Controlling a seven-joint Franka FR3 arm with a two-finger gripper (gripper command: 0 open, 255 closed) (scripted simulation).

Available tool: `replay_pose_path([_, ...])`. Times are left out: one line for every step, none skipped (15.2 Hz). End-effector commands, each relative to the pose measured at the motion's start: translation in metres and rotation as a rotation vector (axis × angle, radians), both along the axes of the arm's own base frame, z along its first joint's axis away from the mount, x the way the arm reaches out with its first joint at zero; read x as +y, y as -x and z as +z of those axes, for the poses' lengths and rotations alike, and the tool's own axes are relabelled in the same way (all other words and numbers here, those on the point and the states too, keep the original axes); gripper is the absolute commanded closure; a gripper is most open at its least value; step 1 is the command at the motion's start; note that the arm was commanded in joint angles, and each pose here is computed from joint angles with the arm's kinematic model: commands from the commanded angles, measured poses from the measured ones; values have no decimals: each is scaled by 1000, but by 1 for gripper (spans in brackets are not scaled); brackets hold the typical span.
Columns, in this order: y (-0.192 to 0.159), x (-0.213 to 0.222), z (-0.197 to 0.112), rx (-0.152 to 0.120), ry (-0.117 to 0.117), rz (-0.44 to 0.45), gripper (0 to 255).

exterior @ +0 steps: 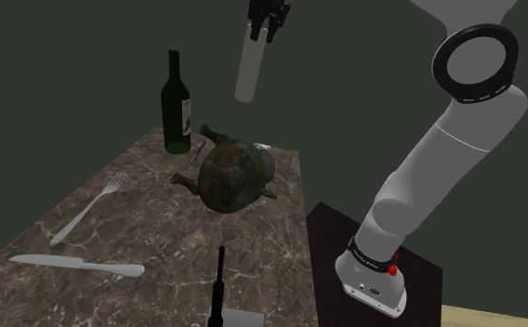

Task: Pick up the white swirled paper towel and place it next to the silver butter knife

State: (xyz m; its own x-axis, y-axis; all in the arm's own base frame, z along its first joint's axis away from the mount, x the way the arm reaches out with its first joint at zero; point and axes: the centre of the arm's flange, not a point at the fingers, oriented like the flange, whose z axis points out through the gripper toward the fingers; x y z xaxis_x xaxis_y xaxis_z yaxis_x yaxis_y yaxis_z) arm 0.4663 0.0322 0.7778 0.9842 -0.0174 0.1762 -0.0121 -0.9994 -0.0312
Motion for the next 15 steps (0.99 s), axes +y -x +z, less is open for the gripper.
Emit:
replay_pose_path([0, 1, 10, 0, 0, 0, 255])
replay_pose_path([0, 1, 15, 0, 0, 0, 255])
replay_pose_path([0, 1, 20, 0, 0, 0, 255])
replay_pose_path([0, 1, 26, 0, 0, 0, 255])
replay_pose_path([0, 1, 31, 0, 0, 0, 255])
replay_pose_path([0, 1, 36, 0, 0, 0, 255])
replay_pose_path([0, 1, 41, 0, 0, 0, 255])
replay_pose_path([0, 1, 47, 0, 0, 0, 255])
replay_pose_path([0, 1, 52, 0, 0, 0, 255])
replay_pose_path([0, 1, 57, 0, 0, 0, 255])
replay_pose_path([0, 1, 63, 0, 0, 0, 255])
replay_pose_path([0, 1, 68, 0, 0, 0, 255])
replay_pose_path([0, 1, 72, 0, 0, 0, 255])
replay_pose_path([-1, 13, 66, 0, 0, 0, 255])
replay_pose_path([-2, 25, 60, 0, 0, 0, 255])
